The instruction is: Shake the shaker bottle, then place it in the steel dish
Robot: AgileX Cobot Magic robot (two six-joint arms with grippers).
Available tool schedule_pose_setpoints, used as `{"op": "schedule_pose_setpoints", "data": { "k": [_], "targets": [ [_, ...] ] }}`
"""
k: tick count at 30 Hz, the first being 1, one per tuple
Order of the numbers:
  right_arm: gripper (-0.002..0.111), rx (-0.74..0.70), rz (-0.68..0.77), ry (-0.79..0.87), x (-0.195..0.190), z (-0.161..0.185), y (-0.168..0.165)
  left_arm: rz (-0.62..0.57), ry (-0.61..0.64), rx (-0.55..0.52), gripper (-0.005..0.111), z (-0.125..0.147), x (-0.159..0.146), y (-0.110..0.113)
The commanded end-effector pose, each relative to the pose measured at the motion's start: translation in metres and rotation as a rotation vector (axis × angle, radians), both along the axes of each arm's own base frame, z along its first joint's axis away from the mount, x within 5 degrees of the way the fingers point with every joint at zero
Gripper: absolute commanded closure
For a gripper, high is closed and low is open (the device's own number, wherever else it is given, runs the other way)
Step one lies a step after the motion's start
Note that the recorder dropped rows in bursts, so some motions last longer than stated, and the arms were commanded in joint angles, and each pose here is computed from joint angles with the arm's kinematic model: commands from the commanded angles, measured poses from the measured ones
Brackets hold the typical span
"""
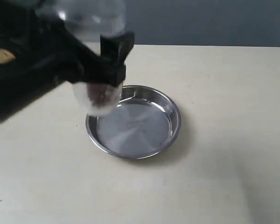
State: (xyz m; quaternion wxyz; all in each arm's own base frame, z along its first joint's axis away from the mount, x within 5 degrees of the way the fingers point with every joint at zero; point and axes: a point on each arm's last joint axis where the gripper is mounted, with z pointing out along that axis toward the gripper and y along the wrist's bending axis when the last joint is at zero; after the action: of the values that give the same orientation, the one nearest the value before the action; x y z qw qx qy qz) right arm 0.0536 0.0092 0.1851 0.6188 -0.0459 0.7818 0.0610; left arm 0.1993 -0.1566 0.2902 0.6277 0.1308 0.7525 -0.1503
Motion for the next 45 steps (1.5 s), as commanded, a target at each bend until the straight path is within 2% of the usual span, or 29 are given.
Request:
{"op": "schedule_pose_setpoints", "data": {
  "k": [1, 4, 5, 9, 11, 14, 16, 17, 18, 20, 21, 22, 24, 26, 28, 30, 32, 34, 37, 39, 40, 43, 45],
  "targets": [
    [0.109, 0.0, 0.003, -0.012, 0.0, 0.001, 0.0, -0.09, 0.069, -0.032, 0.106, -0.023, -0.005, -0.009],
    [0.109, 0.0, 0.003, -0.012, 0.0, 0.001, 0.0, -0.196, -0.161, -0.094, 0.106, 0.017, -0.019, -0.011],
    [0.109, 0.0, 0.003, -0.012, 0.0, 0.001, 0.0, -0.19, -0.159, -0.099, 0.106, 0.016, -0.019, -0.009],
    [0.109, 0.0, 0.003, -0.012, 0.0, 0.001, 0.0, -0.05, 0.07, -0.057, 0.106, -0.049, -0.008, 0.0],
    [0.109, 0.0, 0.003, -0.012, 0.0, 0.001, 0.0, -0.045, 0.053, -0.047, 0.106, -0.053, -0.006, 0.0],
    [0.109, 0.0, 0.003, -0.012, 0.0, 0.001, 0.0, -0.151, -0.153, -0.099, 0.106, -0.009, -0.012, -0.005],
    [0.109, 0.0, 0.003, -0.012, 0.0, 0.001, 0.0, -0.154, -0.2, -0.149, 0.106, 0.01, -0.015, -0.002],
    [0.109, 0.0, 0.003, -0.012, 0.0, 0.001, 0.0, -0.14, -0.178, -0.155, 0.106, 0.008, -0.014, 0.0],
    [0.109, 0.0, 0.003, -0.012, 0.0, 0.001, 0.0, -0.115, -0.101, -0.142, 0.106, -0.005, -0.011, 0.002],
    [0.109, 0.0, 0.003, -0.012, 0.0, 0.001, 0.0, -0.066, 0.075, -0.076, 0.106, -0.049, -0.003, 0.003],
    [0.109, 0.0, 0.003, -0.012, 0.0, 0.001, 0.0, -0.033, 0.147, -0.077, 0.106, -0.069, -0.001, 0.003],
    [0.109, 0.0, 0.003, -0.012, 0.0, 0.001, 0.0, -0.016, 0.175, -0.098, 0.106, -0.077, 0.0, 0.003],
    [0.109, 0.0, 0.003, -0.012, 0.0, 0.001, 0.0, -0.081, 0.11, -0.143, 0.106, -0.065, -0.001, -0.002],
    [0.109, 0.0, 0.003, -0.012, 0.0, 0.001, 0.0, -0.209, -0.06, -0.183, 0.106, -0.033, -0.007, -0.009],
    [0.109, 0.0, 0.003, -0.012, 0.0, 0.001, 0.0, -0.219, -0.139, -0.203, 0.106, -0.011, -0.007, -0.01],
    [0.109, 0.0, 0.003, -0.012, 0.0, 0.001, 0.0, -0.165, -0.071, -0.132, 0.106, -0.02, -0.003, -0.007],
    [0.109, 0.0, 0.003, -0.012, 0.0, 0.001, 0.0, -0.086, 0.103, -0.046, 0.106, -0.057, 0.004, -0.006],
    [0.109, 0.0, 0.003, -0.012, 0.0, 0.001, 0.0, -0.052, 0.148, -0.041, 0.106, -0.066, 0.008, -0.007],
    [0.109, 0.0, 0.003, -0.012, 0.0, 0.001, 0.0, -0.184, 0.009, -0.097, 0.106, -0.022, 0.0, -0.019],
    [0.109, 0.0, 0.003, -0.012, 0.0, 0.001, 0.0, -0.197, -0.067, -0.13, 0.106, 0.002, -0.002, -0.02],
    [0.109, 0.0, 0.003, -0.012, 0.0, 0.001, 0.0, -0.154, -0.074, -0.15, 0.106, 0.009, 0.003, -0.016],
    [0.109, 0.0, 0.003, -0.012, 0.0, 0.001, 0.0, -0.069, -0.013, -0.143, 0.106, 0.009, 0.011, -0.009],
    [0.109, 0.0, 0.003, -0.012, 0.0, 0.001, 0.0, -0.055, 0.012, -0.128, 0.106, 0.006, 0.011, -0.008]
  ]
}}
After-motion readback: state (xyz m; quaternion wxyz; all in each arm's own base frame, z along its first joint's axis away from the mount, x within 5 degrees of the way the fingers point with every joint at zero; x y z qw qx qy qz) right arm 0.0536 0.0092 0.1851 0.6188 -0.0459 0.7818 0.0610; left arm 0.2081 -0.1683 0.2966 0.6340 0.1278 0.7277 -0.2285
